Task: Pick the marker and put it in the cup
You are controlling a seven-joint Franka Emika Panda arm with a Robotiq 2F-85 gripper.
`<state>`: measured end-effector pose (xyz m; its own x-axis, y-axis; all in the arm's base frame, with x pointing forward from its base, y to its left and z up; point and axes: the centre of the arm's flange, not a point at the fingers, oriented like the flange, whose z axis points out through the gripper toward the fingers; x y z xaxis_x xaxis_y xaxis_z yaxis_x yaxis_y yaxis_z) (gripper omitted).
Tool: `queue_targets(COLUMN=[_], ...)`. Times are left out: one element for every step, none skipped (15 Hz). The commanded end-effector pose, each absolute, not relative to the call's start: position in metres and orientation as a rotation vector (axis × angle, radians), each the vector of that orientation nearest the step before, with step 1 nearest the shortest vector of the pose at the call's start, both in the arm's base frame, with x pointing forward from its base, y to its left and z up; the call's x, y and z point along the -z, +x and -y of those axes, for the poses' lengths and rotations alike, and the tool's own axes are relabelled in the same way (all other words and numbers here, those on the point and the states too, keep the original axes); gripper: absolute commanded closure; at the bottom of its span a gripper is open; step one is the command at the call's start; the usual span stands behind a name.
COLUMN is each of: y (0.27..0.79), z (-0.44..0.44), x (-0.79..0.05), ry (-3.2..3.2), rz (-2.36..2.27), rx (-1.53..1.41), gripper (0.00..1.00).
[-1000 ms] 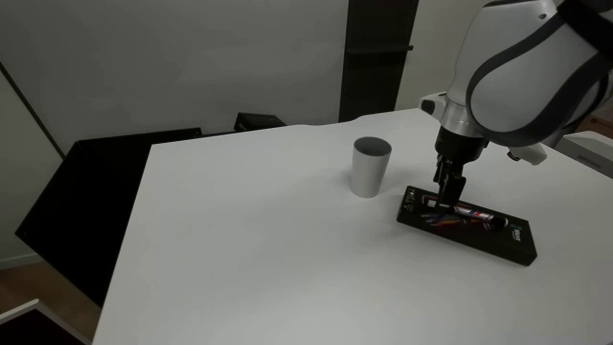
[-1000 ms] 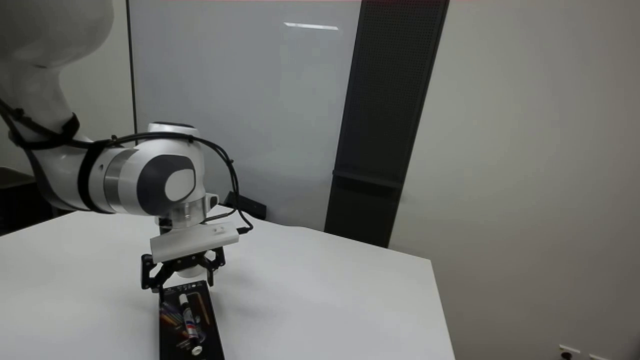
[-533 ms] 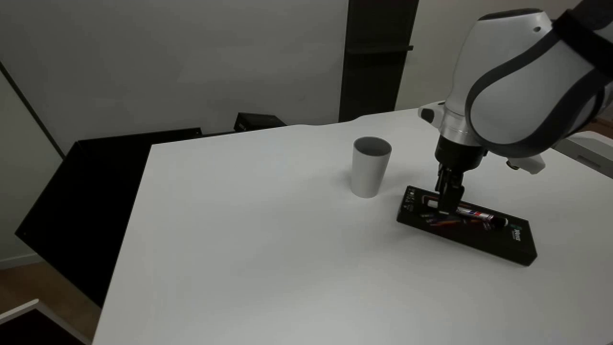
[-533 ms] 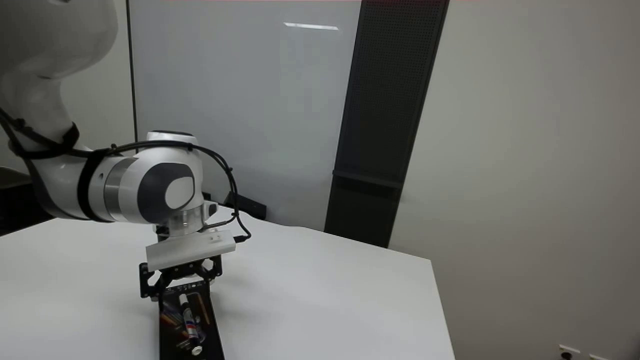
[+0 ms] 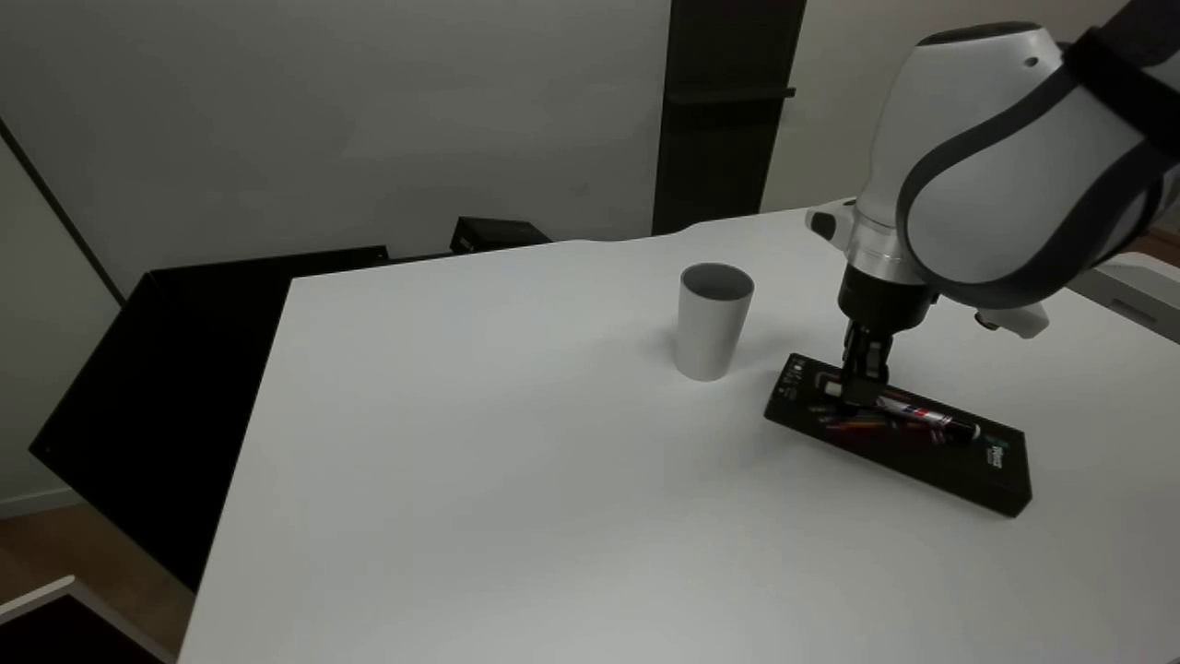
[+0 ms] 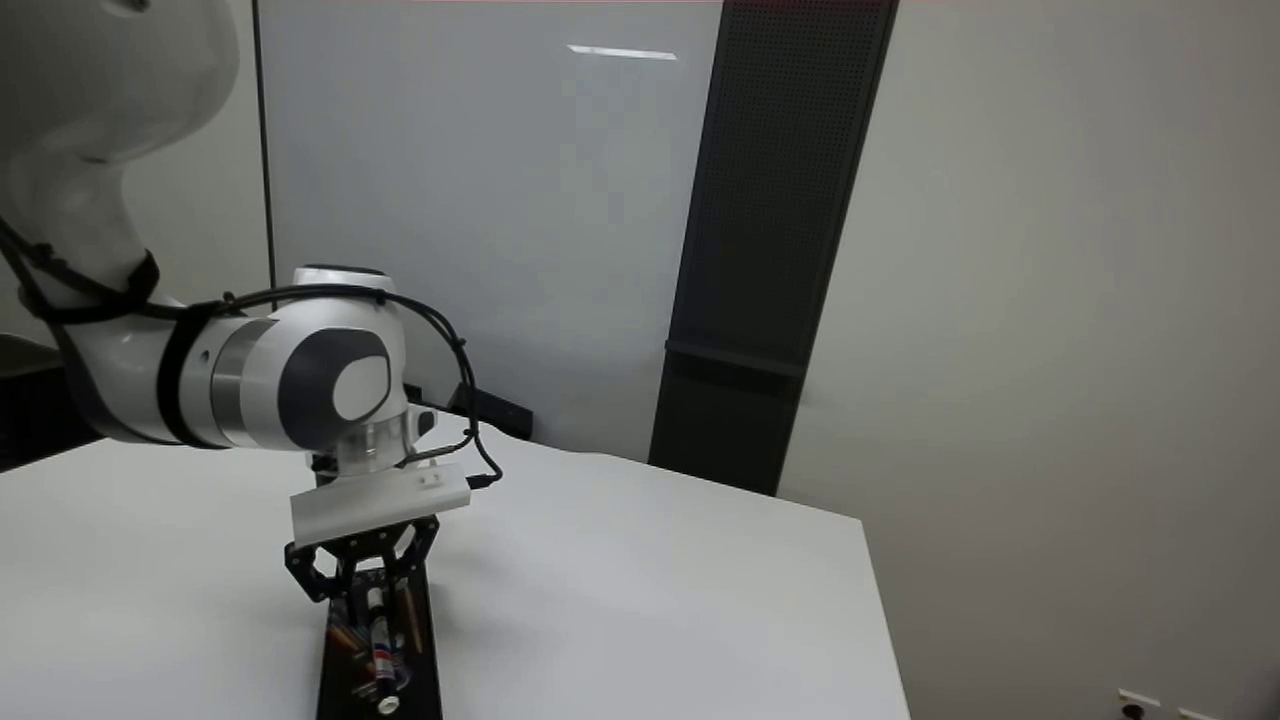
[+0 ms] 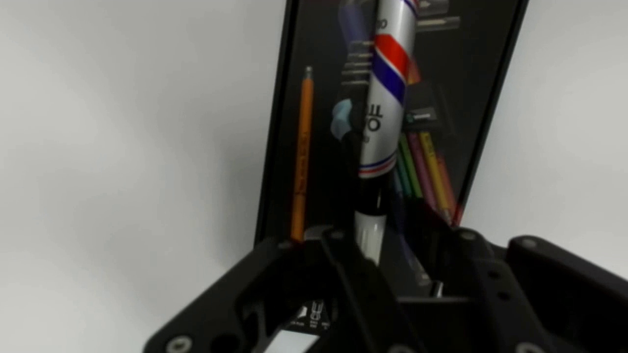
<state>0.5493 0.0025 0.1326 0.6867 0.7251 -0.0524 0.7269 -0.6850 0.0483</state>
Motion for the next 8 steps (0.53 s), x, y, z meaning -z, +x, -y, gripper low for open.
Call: queue_targets(y=[0.553, 0.553, 0.554, 0.555, 0.559, 0.563, 0.568, 0.572], z=[0.000, 0.000, 0.001, 0.001, 0.002, 0.002, 0.002, 0.002], x=[-0.131, -0.132, -0.132, -0.135, -0.141, -0.149, -0.157, -0.171], ry=[2.830, 2.829, 2.829, 2.829, 2.827, 2.848, 2.860, 2.859], rz=[-1.166, -1.164, -1.163, -1.168, -1.187, -1.225, -1.271, -1.324], rx=[0.060, 0.063, 0.063, 0.066, 0.070, 0.077, 0.095, 0.084], gripper=[0.86, 0.93, 0.96, 0.93, 0.93, 0.93, 0.93, 0.93])
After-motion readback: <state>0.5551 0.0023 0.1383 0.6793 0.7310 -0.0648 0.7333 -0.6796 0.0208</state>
